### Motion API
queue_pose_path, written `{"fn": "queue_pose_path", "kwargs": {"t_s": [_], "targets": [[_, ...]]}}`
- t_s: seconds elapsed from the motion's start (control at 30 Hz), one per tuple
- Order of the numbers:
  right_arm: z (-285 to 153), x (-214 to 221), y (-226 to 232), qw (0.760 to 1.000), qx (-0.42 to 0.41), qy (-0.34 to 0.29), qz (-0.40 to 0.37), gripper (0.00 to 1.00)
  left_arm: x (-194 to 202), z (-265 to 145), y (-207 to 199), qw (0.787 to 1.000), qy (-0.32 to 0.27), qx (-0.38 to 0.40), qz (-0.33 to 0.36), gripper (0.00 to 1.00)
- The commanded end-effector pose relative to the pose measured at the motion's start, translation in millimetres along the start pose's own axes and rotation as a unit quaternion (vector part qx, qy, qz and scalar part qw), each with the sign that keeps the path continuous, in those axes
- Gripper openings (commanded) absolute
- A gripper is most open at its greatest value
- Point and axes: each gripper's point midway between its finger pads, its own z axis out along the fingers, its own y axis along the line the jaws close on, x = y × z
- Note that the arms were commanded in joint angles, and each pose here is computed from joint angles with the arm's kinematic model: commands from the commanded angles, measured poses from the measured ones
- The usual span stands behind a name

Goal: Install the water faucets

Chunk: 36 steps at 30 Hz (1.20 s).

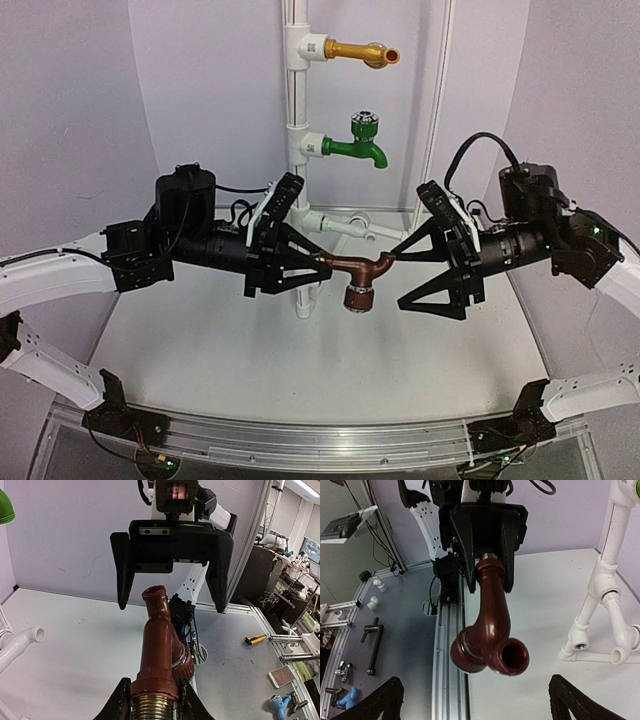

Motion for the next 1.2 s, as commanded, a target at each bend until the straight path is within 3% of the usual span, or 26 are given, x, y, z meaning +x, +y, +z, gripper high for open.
{"fn": "queue_pose_path", "kwargs": {"t_s": [0.0, 0.2, 0.57, 1.1, 1.17], "targets": [[7, -36, 3, 0.997, -0.037, -0.07, 0.027, 0.85, -25, -6, -10, 0.997, -0.053, -0.003, 0.063, 0.0], [18, -44, -2, 0.994, -0.053, -0.078, 0.062, 0.65, -26, -2, -13, 0.994, -0.057, -0.006, 0.094, 0.0], [29, -32, 2, 0.991, -0.084, -0.077, 0.066, 0.62, -34, -3, -17, 0.99, -0.082, -0.01, 0.116, 0.0], [31, -31, -4, 0.994, -0.061, -0.085, 0.043, 0.3, -36, 4, -12, 0.99, -0.085, -0.019, 0.114, 0.0], [30, -33, -4, 0.994, -0.058, -0.087, 0.043, 0.23, -34, 5, -11, 0.99, -0.08, -0.02, 0.113, 0.0]]}}
